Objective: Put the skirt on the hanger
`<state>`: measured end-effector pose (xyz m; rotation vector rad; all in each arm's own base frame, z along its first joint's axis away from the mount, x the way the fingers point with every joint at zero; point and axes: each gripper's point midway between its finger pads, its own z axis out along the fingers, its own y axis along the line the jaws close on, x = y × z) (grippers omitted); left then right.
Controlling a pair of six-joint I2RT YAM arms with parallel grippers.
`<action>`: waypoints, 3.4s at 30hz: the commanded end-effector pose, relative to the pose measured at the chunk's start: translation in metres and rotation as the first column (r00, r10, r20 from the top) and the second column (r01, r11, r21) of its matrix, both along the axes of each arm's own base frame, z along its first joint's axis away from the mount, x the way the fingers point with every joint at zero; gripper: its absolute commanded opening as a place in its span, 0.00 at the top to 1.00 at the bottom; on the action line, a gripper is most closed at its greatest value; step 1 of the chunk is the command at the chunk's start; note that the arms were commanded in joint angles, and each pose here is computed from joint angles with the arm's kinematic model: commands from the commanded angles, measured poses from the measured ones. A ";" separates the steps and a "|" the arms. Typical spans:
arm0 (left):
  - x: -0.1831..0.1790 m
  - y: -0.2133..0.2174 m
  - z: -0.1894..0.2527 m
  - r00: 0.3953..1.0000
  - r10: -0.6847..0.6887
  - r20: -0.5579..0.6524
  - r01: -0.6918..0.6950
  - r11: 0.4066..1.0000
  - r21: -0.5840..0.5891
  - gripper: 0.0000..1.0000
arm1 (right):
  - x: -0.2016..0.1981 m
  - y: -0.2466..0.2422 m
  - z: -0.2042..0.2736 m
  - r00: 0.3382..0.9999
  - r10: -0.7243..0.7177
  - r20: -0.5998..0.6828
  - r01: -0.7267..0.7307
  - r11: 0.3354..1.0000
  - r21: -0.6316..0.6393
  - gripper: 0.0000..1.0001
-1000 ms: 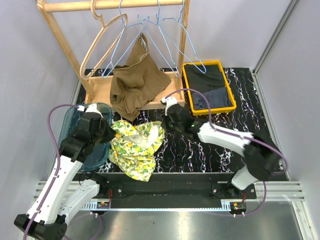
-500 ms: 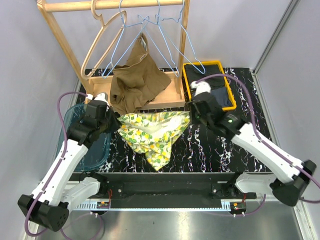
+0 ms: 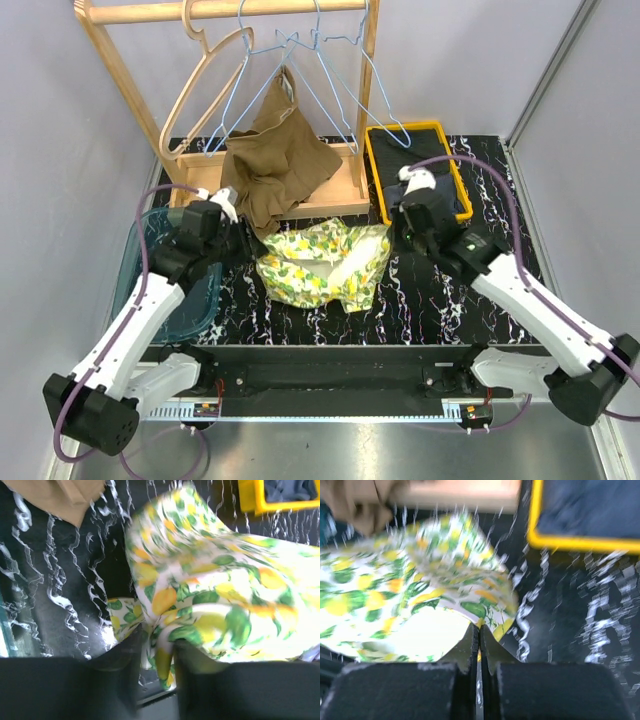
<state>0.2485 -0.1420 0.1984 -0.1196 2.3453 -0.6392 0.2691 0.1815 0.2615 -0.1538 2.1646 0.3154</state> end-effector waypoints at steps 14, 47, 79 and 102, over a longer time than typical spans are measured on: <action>-0.060 -0.058 -0.014 0.924 -0.371 0.091 0.377 0.923 -0.075 0.31 | 0.008 0.062 -0.071 0.970 0.130 -0.203 -0.108 0.987 0.118 1.00; -0.135 -0.054 -0.113 0.972 -0.105 -0.212 0.151 0.965 0.215 0.62 | -0.001 0.069 -0.101 0.951 0.151 -0.270 -0.116 0.983 0.142 1.00; -0.125 -0.070 -0.135 0.980 0.012 -0.201 0.033 0.975 0.220 0.61 | -0.006 0.071 -0.105 0.946 0.172 -0.274 -0.127 0.977 0.172 1.00; -0.131 -0.058 -0.132 0.984 0.057 -0.170 -0.015 0.970 0.242 0.51 | -0.006 0.078 -0.110 0.940 0.184 -0.288 -0.131 0.972 0.193 1.00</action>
